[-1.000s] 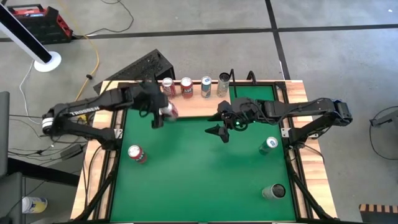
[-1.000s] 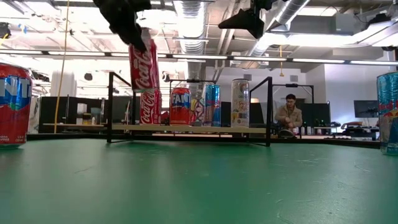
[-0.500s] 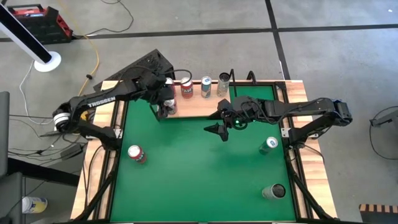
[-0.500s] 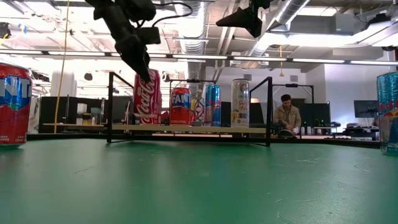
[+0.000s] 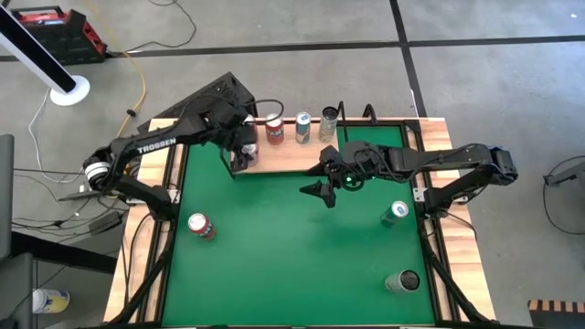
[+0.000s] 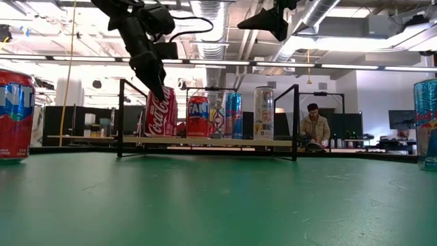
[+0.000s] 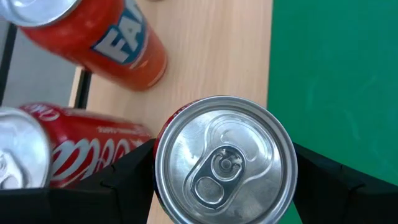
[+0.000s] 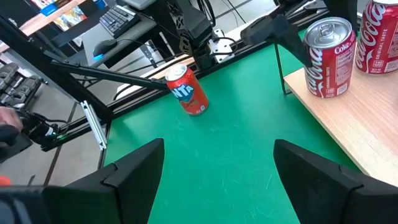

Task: Place canned beverage on shelf
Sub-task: Put the red-black soda can on the shelf aligned with the other red-black soda can

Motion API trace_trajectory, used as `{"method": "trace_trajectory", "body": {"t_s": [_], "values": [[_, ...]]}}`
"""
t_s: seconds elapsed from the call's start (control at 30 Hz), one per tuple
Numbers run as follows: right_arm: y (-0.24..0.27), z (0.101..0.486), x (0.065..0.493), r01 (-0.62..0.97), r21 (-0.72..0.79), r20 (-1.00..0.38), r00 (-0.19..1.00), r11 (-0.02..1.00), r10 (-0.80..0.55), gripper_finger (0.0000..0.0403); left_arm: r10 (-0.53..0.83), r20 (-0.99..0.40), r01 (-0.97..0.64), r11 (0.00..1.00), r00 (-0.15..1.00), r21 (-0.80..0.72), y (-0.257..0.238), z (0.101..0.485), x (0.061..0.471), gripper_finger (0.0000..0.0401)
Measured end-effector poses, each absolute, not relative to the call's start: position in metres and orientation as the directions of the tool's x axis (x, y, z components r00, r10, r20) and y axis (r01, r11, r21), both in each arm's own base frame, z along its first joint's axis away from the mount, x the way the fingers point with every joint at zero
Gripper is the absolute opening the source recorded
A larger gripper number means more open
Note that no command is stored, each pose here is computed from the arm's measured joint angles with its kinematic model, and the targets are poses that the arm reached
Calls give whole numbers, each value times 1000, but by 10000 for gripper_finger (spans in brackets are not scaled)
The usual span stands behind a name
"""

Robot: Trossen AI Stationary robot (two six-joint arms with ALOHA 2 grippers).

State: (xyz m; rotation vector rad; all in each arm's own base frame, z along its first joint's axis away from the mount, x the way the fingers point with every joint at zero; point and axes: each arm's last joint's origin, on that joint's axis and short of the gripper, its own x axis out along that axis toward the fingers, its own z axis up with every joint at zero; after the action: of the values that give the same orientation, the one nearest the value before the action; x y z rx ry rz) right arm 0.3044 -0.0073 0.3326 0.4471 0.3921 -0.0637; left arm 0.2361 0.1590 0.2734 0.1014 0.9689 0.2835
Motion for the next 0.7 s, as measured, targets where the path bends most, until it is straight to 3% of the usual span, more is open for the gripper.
{"method": "trace_trajectory", "body": {"t_s": [0.2, 0.57, 0.7], "values": [[-7, 332, 304, 146, 408, -386, 922, 901, 25, 326, 227, -792, -210, 969, 567, 127, 165, 273, 232, 278], [-7, 332, 304, 146, 408, -386, 922, 901, 26, 326, 247, -810, -206, 966, 532, 159, 165, 272, 229, 279], [-7, 332, 304, 146, 408, -386, 922, 901, 26, 326, 251, -812, -213, 964, 526, 160, 165, 272, 229, 328]]}}
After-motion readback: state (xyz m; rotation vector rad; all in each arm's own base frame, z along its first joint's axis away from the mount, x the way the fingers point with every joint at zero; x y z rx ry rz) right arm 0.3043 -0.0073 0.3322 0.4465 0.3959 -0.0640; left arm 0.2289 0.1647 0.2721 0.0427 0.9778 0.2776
